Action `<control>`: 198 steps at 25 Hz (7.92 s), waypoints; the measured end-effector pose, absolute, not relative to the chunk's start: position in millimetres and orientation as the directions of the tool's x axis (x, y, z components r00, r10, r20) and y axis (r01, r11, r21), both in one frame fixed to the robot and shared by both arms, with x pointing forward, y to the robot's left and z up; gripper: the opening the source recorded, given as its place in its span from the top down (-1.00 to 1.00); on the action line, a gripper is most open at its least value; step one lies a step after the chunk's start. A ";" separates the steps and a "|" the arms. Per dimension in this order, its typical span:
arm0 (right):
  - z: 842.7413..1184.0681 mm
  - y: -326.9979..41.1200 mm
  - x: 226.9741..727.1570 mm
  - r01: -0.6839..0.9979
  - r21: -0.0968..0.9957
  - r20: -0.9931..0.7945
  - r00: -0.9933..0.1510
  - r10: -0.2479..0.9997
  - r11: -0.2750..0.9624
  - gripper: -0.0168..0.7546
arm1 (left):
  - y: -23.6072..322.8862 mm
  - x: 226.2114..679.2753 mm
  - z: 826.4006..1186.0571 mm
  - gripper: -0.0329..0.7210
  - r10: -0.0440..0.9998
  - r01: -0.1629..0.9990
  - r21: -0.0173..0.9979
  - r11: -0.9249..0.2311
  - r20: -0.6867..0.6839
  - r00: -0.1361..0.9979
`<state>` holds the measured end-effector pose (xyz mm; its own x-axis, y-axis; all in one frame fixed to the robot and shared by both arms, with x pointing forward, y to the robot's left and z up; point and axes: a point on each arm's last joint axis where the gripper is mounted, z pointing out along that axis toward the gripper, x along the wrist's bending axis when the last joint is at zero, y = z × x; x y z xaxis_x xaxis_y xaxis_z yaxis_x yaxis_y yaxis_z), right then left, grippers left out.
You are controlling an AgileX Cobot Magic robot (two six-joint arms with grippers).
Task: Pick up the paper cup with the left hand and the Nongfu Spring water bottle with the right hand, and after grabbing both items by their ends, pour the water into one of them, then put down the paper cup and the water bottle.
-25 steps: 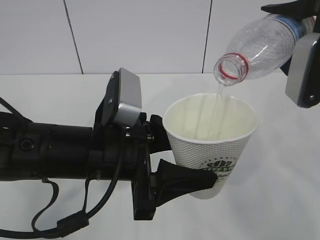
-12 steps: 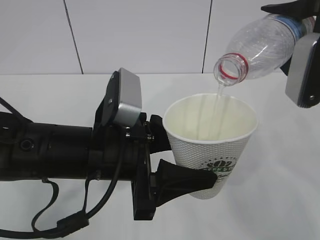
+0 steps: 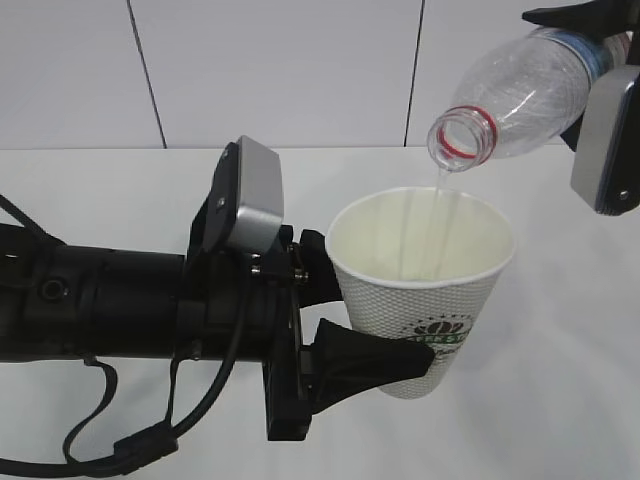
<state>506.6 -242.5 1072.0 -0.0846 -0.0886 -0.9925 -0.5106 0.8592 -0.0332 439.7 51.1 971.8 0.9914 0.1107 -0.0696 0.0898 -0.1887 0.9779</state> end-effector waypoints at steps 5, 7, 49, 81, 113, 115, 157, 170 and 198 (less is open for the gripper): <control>1072.0 -242.5 506.7 -0.510 -0.032 -0.993 -0.085 -0.087 0.860 -0.29 | 51.1 439.7 971.8 -0.42 0.111 0.090 0.978 -0.189 -0.070 0.991; 1072.0 -242.5 506.7 -0.510 -0.032 -0.993 -0.085 -0.087 0.860 -0.29 | 51.1 439.7 971.8 -0.42 0.111 0.090 0.978 -0.189 -0.070 0.991; 1072.0 -242.5 506.7 -0.510 -0.037 -0.992 -0.082 -0.091 0.859 -0.28 | 51.1 439.7 971.8 -0.42 0.111 0.090 0.978 -0.189 -0.070 0.991; 1072.0 -242.5 506.7 -0.511 -0.042 -0.992 -0.080 -0.096 0.859 -0.28 | 51.1 439.5 971.7 -0.42 0.109 0.089 0.978 -0.190 -0.069 0.992; 1073.1 -242.6 506.0 -0.511 -0.053 -0.992 -0.070 -0.103 0.858 -0.28 | 51.1 439.5 971.7 -0.42 0.109 0.089 0.978 -0.190 -0.069 0.992; 1073.1 -242.6 506.0 -0.511 -0.053 -0.992 -0.070 -0.103 0.858 -0.28 | 51.1 439.5 971.7 -0.42 0.109 0.089 0.978 -0.190 -0.069 0.992; 1073.4 -242.3 505.9 -0.514 -0.058 -0.992 -0.065 -0.106 0.856 -0.29 | 51.1 439.5 971.7 -0.42 0.109 0.089 0.978 -0.190 -0.069 0.992; 1073.5 -242.2 505.9 -0.515 -0.067 -0.992 -0.059 -0.113 0.854 -0.29 | 51.1 439.2 971.5 -0.42 0.105 0.086 0.978 -0.193 -0.066 0.992; 1073.5 -242.2 505.9 -0.516 -0.075 -0.991 -0.055 -0.120 0.853 -0.28 | 51.2 438.0 970.7 -0.42 0.091 0.075 0.976 -0.203 -0.058 0.994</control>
